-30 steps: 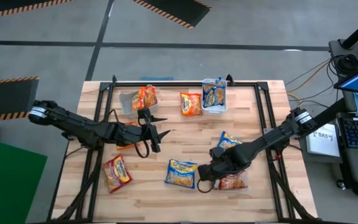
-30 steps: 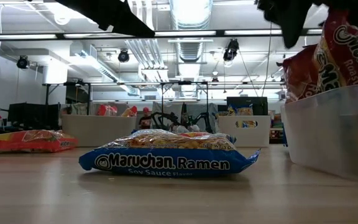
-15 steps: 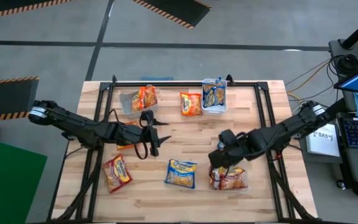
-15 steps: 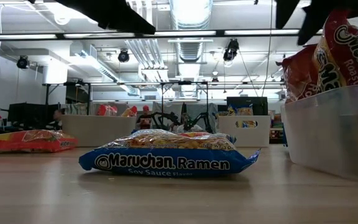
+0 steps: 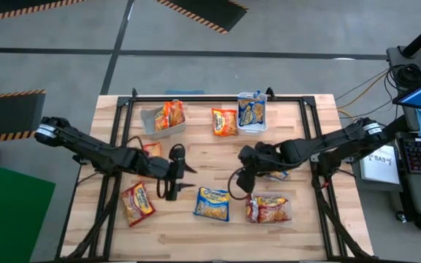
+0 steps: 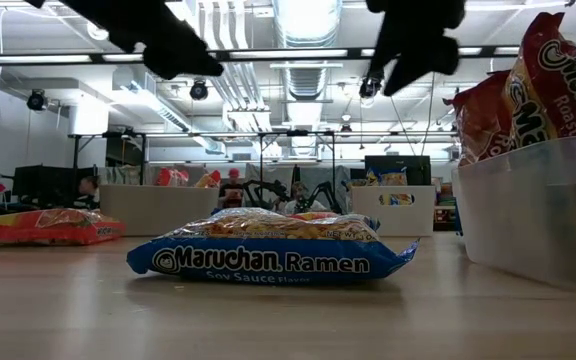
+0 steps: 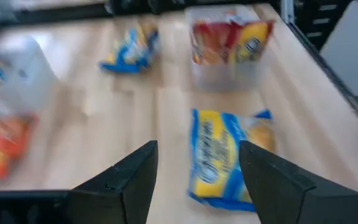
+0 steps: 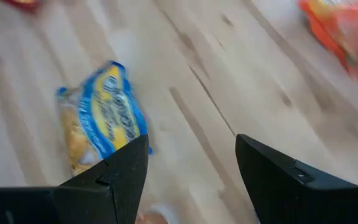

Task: Sort Maruchan noodles
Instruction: Put the blue noodle pack into the white bin

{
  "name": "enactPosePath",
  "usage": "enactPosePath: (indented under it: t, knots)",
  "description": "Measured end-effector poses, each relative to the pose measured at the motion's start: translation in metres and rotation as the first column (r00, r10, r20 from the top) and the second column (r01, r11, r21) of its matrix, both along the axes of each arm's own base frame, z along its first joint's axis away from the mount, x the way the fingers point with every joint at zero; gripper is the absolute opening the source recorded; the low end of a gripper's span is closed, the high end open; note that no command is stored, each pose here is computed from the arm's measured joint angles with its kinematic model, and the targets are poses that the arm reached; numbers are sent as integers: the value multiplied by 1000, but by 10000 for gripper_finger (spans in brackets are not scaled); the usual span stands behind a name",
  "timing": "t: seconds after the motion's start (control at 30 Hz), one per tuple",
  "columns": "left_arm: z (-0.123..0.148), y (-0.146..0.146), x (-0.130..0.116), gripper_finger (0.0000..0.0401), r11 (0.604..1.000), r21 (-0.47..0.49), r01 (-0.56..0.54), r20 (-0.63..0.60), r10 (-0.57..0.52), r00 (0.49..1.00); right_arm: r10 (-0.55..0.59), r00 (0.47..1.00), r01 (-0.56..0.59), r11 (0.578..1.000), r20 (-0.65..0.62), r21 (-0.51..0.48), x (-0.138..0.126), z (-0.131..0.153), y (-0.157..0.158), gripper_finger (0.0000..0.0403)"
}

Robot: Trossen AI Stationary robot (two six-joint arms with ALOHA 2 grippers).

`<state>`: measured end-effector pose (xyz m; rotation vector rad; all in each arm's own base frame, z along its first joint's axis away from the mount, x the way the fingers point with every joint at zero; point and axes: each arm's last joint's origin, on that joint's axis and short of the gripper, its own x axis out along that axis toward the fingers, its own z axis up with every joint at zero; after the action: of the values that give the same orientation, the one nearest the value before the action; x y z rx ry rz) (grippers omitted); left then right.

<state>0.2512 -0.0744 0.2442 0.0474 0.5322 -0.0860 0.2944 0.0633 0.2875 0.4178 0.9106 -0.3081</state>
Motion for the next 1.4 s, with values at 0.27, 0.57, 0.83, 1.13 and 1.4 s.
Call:
enactPosePath:
  t: [0.27,0.57,0.83,1.13,1.4]
  knots:
    - [-36,-46,10,179,992,-122,31,-110,-44,993,257,951,-254,966,173,-40,16,-20,5,228]
    - [-81,-62,29,131,986,-163,-20,-188,-11,982,278,931,-282,959,235,-15,13,-50,5,228]
    - [-105,-70,41,90,981,-193,12,-177,-46,983,274,931,-279,960,240,-14,17,-57,6,228]
    - [-112,-63,49,58,988,-148,48,-145,-69,987,304,922,-303,952,241,-44,28,-53,8,228]
    - [-123,-51,53,43,991,-130,32,-152,-51,987,324,918,-318,946,227,-62,36,-56,10,228]
